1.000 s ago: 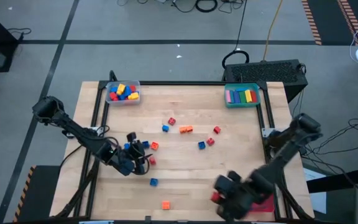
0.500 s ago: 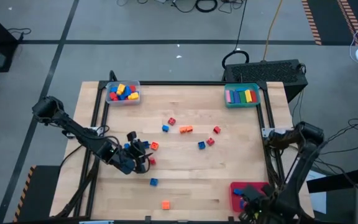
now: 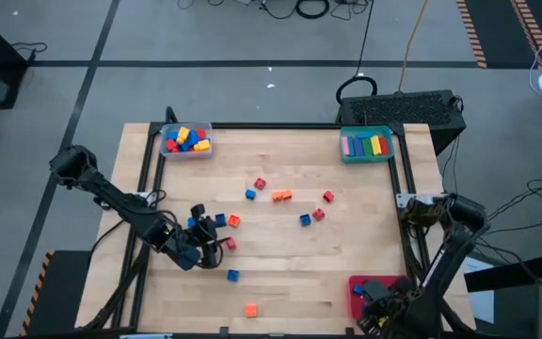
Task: Sort blocks by size
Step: Put the small red game piece into the red bin
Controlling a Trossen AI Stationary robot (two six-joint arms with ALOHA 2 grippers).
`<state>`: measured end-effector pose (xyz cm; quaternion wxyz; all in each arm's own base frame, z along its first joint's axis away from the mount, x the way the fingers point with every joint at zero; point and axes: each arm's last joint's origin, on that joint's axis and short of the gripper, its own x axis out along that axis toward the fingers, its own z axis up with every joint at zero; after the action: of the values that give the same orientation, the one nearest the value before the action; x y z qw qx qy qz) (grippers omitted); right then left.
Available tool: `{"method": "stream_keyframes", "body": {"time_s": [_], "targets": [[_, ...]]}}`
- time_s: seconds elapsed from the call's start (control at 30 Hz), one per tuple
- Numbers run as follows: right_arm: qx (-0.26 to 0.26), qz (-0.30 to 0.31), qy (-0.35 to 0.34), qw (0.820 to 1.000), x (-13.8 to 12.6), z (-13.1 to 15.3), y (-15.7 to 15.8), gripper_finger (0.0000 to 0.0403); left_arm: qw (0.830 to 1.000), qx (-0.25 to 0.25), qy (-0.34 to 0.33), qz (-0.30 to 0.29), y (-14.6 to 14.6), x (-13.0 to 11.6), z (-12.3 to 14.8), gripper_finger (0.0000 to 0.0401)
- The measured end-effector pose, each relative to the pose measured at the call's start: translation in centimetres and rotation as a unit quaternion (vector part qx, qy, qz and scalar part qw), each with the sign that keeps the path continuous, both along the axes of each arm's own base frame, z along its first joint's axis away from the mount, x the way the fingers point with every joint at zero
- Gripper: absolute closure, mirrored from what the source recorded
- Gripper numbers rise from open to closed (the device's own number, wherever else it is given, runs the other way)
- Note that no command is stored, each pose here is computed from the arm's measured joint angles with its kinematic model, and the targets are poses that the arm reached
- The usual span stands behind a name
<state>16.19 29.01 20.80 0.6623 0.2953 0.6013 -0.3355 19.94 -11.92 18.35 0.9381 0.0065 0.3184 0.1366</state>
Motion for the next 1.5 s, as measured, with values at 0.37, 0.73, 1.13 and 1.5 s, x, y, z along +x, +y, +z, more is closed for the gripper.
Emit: {"method": "stream_keyframes", "body": {"time_s": [0.37,0.73,1.13,1.5], "targets": [[-0.168,0.017,-0.062,0.984,1.0,3.4,-5.2,0.0178,1.000,0.013,-0.010,0.014,0.2,0.1,0.1,0.0212],[-0.303,0.050,-0.026,0.951,7.7,4.0,-14.1,0.0207,0.999,0.041,0.005,0.030,1.2,1.6,-1.0,0.0212],[-0.205,0.050,0.010,0.977,11.0,1.2,-26.1,0.0200,0.996,0.076,0.033,-0.019,1.6,3.3,-2.3,0.0212],[-0.081,0.058,-0.086,0.991,8.7,-2.5,-31.5,0.0200,0.994,0.095,0.043,-0.016,3.7,3.8,-1.4,0.0212]]}}
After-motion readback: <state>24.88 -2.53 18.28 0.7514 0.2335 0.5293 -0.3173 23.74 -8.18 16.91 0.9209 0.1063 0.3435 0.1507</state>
